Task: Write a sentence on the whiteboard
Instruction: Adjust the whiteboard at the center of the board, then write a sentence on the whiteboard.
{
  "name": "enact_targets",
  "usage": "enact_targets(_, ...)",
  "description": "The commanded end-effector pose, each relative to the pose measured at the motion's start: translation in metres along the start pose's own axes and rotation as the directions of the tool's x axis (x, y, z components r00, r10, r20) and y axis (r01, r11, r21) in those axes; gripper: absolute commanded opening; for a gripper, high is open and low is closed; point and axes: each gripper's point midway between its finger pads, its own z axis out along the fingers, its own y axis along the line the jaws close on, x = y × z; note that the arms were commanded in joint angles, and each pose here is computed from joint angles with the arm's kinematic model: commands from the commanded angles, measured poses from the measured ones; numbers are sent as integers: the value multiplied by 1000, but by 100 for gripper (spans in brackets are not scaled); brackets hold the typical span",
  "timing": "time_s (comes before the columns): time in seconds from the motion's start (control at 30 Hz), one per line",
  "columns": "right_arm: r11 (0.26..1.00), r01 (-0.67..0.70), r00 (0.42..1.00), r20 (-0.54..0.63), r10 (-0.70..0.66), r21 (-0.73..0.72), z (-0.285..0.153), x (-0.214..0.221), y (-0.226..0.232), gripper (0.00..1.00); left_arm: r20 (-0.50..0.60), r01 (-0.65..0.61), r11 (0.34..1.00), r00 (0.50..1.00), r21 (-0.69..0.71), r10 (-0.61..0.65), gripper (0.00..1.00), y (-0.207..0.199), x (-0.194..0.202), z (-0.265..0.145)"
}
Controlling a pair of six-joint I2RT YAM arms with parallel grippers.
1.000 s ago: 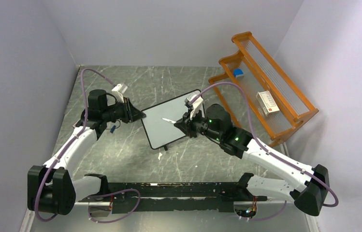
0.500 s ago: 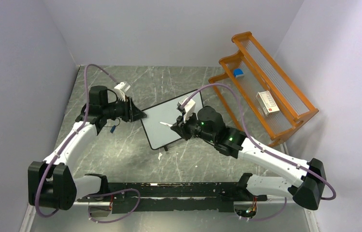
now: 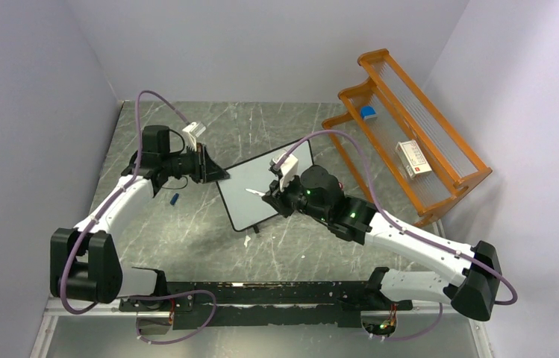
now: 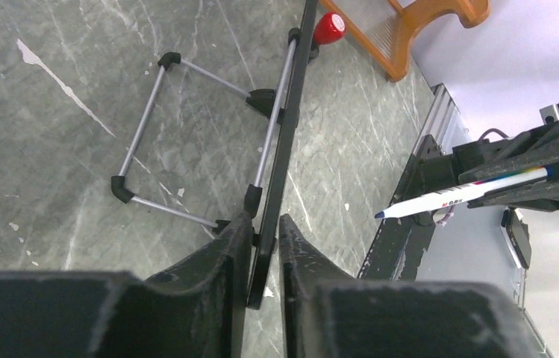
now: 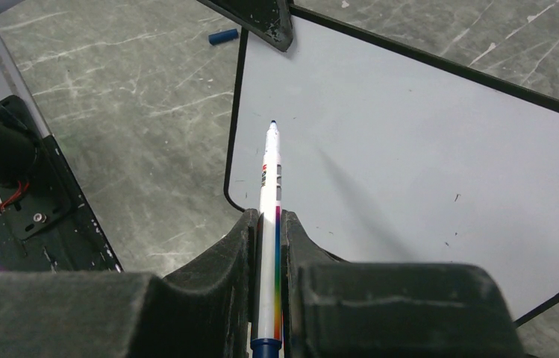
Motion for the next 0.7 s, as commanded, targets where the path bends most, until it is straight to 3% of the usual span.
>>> enact_targets(0.0,1000,17,999,42,-17,7,0,-17,2,0,9,-43,997,999,59,43,21,-12,5,-6)
enact_targets(0.27,998,27,999,33,-29,53,0,-18,4,0,7,-52,997,999,57,52,9,-19,16,-7)
enact_targets(0.67,987,96,995,18,-99,129,1,-10,21,0,-20,-154,983,988,-102,153,5,-9,31,-8)
